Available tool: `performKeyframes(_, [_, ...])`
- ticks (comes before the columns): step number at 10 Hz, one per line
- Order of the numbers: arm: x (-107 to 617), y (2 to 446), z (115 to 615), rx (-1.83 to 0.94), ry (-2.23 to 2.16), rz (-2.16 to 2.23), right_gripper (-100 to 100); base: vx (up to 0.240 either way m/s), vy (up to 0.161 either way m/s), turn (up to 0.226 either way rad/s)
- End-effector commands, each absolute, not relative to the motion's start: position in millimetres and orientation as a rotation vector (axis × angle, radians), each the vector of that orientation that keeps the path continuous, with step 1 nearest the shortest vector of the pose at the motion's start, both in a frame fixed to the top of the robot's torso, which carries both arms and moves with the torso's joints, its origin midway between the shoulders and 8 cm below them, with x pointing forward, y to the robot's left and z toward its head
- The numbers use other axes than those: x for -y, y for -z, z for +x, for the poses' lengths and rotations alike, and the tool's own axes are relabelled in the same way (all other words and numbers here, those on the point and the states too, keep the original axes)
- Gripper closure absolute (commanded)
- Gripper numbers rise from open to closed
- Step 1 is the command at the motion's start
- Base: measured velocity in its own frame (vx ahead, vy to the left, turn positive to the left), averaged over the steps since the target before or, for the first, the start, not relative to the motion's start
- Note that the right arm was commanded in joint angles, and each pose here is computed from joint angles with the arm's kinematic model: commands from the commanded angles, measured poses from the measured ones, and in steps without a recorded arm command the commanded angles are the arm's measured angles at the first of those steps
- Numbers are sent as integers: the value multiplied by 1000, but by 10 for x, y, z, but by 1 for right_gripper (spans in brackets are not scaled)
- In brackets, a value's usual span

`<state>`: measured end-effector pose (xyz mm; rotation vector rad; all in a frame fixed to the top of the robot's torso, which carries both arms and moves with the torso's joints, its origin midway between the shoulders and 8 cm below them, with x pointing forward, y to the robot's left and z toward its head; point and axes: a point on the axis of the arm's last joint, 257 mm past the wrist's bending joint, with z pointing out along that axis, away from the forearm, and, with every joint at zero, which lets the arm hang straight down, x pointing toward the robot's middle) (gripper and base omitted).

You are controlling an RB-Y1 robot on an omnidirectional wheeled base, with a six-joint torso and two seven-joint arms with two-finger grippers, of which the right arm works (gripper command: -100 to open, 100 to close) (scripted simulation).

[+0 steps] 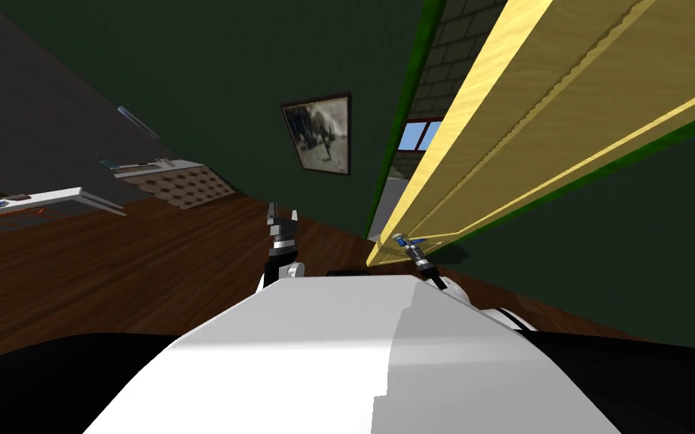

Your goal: Pull the door open

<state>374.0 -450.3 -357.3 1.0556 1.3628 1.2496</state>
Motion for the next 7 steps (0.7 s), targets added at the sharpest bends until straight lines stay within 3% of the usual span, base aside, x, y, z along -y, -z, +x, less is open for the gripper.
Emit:
performKeyframes(1, [4543,3555,3641,-1369,-1257,1046,100,-204,-81,151])
performKeyframes(3, [4532,3587,3621,-1374,-1258,1051,100,-118,-61,77])
performKeyframes(7, [4562,3585,3495,-1382,-1269,1043,100,-173,-81,160])
